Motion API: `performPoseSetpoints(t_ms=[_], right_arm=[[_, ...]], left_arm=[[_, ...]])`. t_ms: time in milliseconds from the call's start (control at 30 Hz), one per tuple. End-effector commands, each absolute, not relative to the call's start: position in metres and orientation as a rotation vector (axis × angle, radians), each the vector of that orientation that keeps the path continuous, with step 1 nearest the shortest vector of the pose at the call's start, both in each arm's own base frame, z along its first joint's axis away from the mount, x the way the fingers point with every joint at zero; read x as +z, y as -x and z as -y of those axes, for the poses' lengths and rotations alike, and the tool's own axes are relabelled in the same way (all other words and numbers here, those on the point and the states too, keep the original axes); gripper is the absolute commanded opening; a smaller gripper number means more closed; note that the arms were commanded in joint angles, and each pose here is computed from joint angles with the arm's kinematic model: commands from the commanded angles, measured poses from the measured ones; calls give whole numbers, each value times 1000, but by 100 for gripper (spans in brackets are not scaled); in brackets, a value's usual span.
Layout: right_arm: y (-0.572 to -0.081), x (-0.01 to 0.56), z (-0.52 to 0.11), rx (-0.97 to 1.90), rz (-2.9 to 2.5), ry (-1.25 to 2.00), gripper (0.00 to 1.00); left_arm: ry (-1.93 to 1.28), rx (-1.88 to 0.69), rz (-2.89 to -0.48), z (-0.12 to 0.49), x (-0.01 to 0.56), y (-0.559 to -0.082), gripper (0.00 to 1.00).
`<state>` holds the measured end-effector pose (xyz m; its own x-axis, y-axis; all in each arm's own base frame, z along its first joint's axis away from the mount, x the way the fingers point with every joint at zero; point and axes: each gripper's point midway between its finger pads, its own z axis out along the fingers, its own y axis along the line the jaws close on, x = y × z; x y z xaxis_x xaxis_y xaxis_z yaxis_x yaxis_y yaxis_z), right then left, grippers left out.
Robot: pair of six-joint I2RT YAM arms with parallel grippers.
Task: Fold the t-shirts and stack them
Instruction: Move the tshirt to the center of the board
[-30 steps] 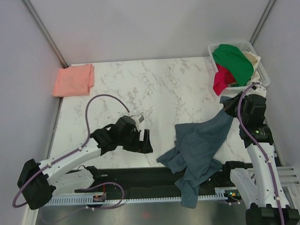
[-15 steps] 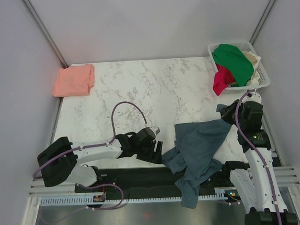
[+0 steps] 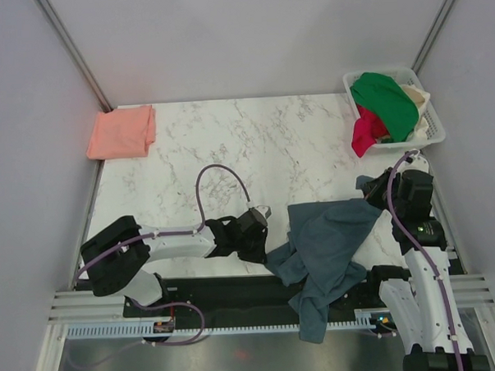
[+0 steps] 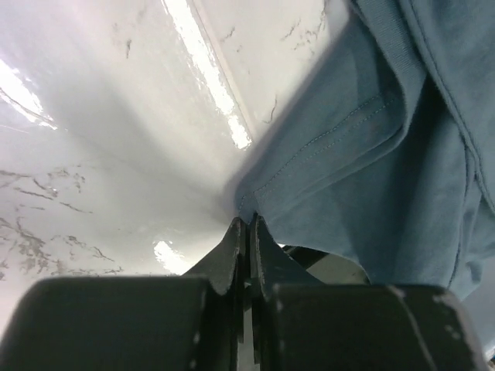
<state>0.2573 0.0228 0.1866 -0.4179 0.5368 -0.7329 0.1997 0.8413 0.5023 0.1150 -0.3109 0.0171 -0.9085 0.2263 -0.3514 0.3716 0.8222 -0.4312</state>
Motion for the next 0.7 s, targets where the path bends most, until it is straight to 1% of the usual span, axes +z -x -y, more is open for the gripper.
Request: performPoseSetpoints(t_ms=[0, 33, 67, 100, 133, 167, 200, 233, 267, 300, 333, 400, 433, 467, 500, 533, 567, 600, 633, 667], right_arm=[[-256, 196, -27, 444, -1985, -503, 0], [-256, 199, -28, 444, -1988, -493, 0], [-257, 213, -28, 448, -1966, -481, 0], [-257, 221, -28, 446, -1958, -473, 0], [-255, 227, -29, 449, -1958, -468, 0], [-256, 252, -30, 457, -1912, -451, 0], [-255, 265, -32, 472, -1892, -435, 0], [-254, 276, -33, 482, -1878, -429, 0], [-252, 308, -35, 492, -1816, -403, 0], [-248, 321, -36, 500, -1803, -392, 0], [-243, 356, -37, 502, -1737, -363, 0], [-234, 387, -37, 496, -1678, -340, 0], [-228, 400, -37, 494, -1656, -331, 0], [-215, 432, -38, 486, -1583, -299, 0], [-207, 447, -38, 483, -1549, -285, 0], [-194, 463, -39, 478, -1499, -257, 0], [-174, 488, -40, 463, -1422, -223, 0], [-159, 503, -37, 430, -1355, -207, 0], [-128, 519, -32, 402, -1250, -210, 0], [-120, 517, -27, 388, -1213, -224, 0]], left_arm=[[-481, -645, -2637, 310, 41, -132, 2], [-491, -624, -2604, 308, 54, -137, 2], [-462, -633, -2497, 311, 95, -153, 2], [-496, -550, -2486, 295, 107, -155, 2], [-493, -523, -2445, 289, 127, -161, 2], [-448, -511, -2338, 288, 171, -177, 2], [-444, -515, -2256, 279, 206, -182, 2], [-446, -467, -2238, 262, 224, -181, 2], [-386, -476, -2135, 255, 272, -191, 2], [-388, -475, -2067, 241, 302, -191, 2], [-349, -487, -1989, 227, 343, -192, 2], [-360, -504, -1873, 204, 390, -187, 2], [-338, -538, -1800, 194, 422, -184, 2], [-340, -549, -1756, 185, 438, -181, 2], [-377, -536, -1696, 174, 455, -177, 2], [-388, -545, -1652, 166, 471, -172, 2], [-418, -607, -1579, 159, 496, -160, 2], [-473, -604, -1517, 154, 509, -154, 2], [-473, -639, -1444, 137, 525, -142, 2], [-489, -683, -1370, 135, 539, -133, 2]])
